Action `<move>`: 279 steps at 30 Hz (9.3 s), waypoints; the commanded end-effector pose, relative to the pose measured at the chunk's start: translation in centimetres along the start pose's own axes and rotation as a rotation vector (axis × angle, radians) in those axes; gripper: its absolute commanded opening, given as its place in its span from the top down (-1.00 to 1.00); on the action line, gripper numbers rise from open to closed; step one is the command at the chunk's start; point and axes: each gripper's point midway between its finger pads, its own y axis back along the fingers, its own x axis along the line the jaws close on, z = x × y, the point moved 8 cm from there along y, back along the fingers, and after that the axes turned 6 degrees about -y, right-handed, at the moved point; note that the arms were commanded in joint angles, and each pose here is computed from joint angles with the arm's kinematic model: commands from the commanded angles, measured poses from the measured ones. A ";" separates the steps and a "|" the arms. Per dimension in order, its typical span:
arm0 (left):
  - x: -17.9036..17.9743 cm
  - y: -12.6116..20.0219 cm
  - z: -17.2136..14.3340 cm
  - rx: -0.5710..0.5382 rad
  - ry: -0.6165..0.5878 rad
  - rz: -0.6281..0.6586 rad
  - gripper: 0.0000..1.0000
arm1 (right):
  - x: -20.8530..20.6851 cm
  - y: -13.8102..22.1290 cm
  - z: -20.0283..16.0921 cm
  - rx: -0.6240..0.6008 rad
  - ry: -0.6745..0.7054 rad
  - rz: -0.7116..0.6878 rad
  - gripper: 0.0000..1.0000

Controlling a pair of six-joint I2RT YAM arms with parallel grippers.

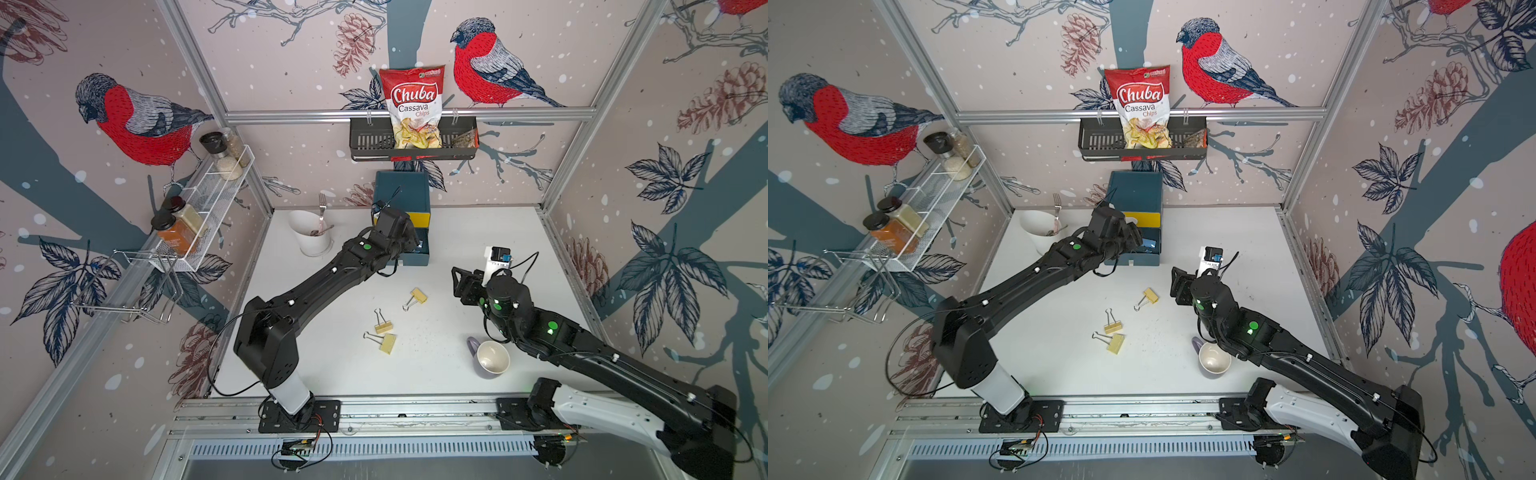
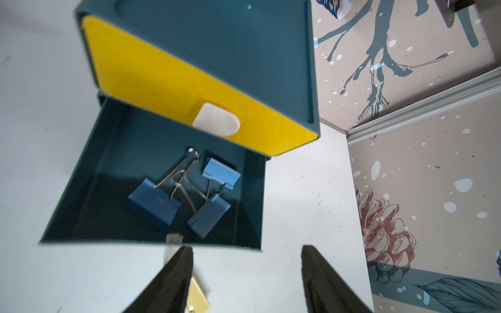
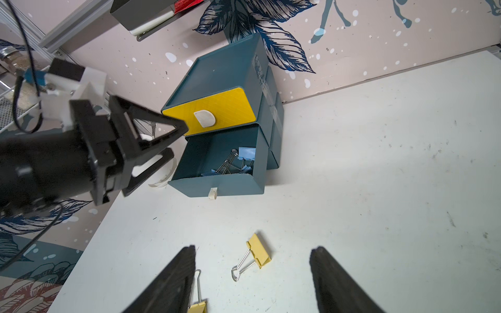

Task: Put the binder clips in the drawer according to color
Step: Place the binder clip in the drawer, then close the drawer in the storage box, then open the drawer in the storage box, then pick up the binder clip at the center of the board, then place the binder clip in the drawer.

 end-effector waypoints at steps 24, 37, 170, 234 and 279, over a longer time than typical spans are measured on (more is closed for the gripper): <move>6.7 -4.9 -6.6 0.043 0.582 -0.296 0.06 | 0.4 -0.2 -0.9 0.022 0.001 0.017 -0.44; 8.5 -8.7 -3.7 -0.004 0.632 -0.274 0.71 | 0.4 -0.4 -1.2 0.033 -0.005 0.026 -0.44; 11.3 -7.1 -13.5 0.068 0.777 -0.298 1.00 | -0.8 -5.2 -6.3 0.242 -0.039 -0.232 -0.46; 16.0 9.2 -10.9 -0.179 0.631 -0.028 -0.14 | 1.0 -18.2 -19.3 0.266 -0.146 -0.758 -0.48; 14.6 8.2 -21.4 0.367 0.424 0.276 -0.22 | 6.0 -23.1 -5.4 0.217 -0.389 -0.368 0.02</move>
